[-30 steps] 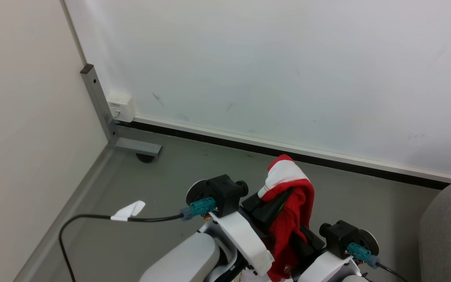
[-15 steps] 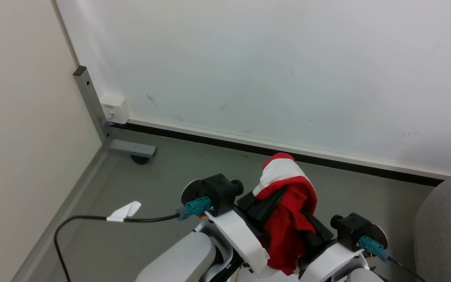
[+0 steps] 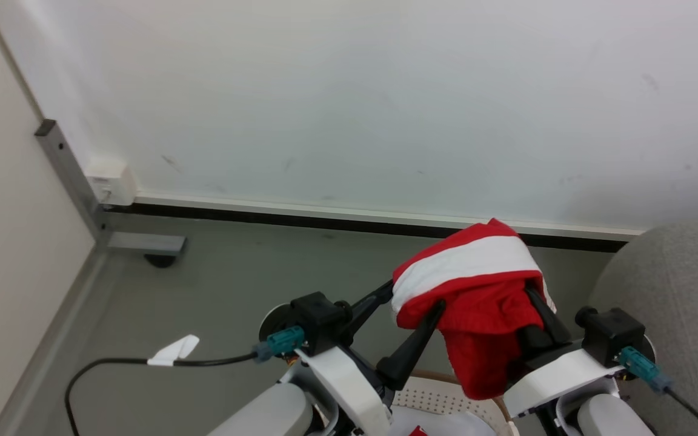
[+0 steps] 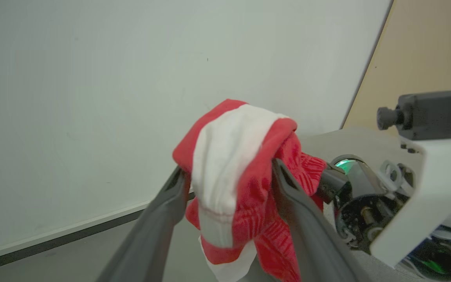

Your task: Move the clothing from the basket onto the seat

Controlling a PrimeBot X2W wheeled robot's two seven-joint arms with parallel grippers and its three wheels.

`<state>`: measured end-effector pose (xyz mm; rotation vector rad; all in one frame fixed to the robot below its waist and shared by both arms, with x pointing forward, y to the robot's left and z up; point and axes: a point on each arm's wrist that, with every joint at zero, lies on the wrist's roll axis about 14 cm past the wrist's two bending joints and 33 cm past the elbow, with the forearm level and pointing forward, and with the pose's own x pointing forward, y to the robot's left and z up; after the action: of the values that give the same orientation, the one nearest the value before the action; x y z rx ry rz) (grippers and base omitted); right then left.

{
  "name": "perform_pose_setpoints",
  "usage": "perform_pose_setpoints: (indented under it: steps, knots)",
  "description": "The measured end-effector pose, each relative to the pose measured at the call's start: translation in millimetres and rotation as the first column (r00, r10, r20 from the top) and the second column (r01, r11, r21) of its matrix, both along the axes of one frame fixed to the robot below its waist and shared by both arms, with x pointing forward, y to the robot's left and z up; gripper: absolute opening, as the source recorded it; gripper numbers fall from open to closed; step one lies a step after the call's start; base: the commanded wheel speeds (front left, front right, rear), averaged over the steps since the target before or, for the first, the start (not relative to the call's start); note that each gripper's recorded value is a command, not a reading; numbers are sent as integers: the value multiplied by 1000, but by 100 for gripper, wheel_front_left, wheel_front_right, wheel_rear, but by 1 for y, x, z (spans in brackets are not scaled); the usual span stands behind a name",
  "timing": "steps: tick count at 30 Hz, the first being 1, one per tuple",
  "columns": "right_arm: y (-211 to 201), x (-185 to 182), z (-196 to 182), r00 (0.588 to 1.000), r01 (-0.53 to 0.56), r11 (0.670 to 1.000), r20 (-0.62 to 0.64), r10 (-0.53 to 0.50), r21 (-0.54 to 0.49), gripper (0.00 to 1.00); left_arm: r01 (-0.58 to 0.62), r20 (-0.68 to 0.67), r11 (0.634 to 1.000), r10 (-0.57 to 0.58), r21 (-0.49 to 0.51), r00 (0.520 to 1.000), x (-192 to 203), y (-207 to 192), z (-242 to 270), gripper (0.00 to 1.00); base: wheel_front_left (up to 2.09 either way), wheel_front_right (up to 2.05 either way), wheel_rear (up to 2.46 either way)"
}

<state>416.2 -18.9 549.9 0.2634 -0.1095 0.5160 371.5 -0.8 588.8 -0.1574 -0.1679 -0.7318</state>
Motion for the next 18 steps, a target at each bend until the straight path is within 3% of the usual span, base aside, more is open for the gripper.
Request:
perform_pose_setpoints:
  steps: [7,18]
  knots:
    - [-68,5,13,981,190,981,41,-191,24,0,132,-31,991,-131,9,991,-9,-37,-16,100,0,0,0]
    - [-168,-21,14,891,450,893,63,-449,7,0,325,-14,946,-324,20,946,-21,-99,-22,100,0,0,0]
